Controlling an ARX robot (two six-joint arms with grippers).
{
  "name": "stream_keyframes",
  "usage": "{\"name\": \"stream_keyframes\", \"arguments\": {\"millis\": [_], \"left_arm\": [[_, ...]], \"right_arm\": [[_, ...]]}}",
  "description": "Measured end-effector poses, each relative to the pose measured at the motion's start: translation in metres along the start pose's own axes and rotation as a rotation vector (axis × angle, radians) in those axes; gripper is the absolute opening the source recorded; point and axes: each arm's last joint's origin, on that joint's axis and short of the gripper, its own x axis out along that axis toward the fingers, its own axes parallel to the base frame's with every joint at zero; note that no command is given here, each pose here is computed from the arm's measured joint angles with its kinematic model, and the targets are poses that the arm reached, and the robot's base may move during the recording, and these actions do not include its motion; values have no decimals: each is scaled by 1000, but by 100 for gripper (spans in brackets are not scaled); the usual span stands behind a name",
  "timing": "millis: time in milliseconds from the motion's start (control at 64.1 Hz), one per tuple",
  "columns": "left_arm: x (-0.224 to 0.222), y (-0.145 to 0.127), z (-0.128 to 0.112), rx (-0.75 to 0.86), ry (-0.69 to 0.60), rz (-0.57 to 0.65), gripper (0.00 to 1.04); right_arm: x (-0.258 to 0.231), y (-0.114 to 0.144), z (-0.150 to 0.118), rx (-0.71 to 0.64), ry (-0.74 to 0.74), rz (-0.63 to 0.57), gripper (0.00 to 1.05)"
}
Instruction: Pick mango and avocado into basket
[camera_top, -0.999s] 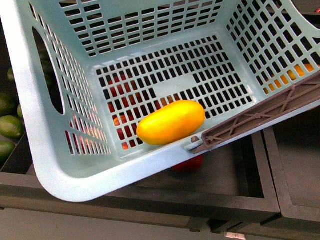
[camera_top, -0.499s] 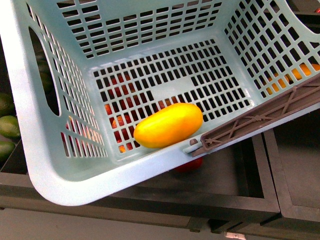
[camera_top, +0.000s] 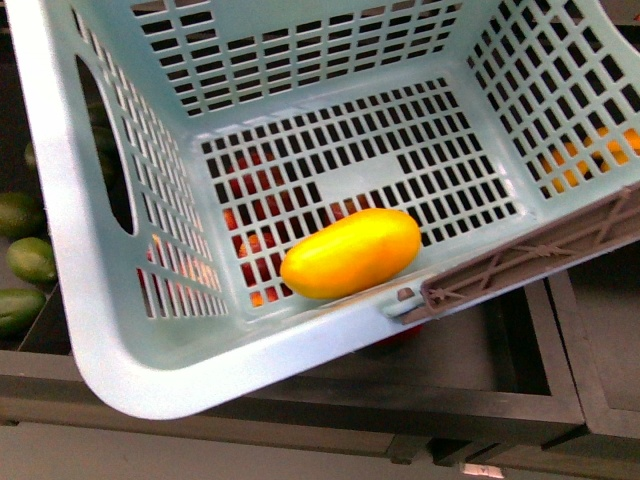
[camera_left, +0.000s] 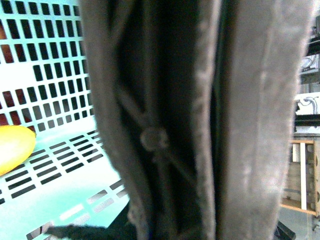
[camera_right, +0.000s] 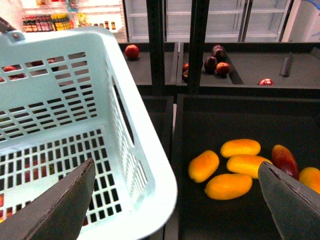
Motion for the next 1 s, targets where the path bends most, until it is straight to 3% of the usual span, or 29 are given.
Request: {"name": "stream_keyframes", "arguments": {"millis": [999], "left_arm": [[-1, 3, 4, -3, -26, 19, 15]], "right_arm": [[0, 0, -1, 0, 4, 3, 96]]}}
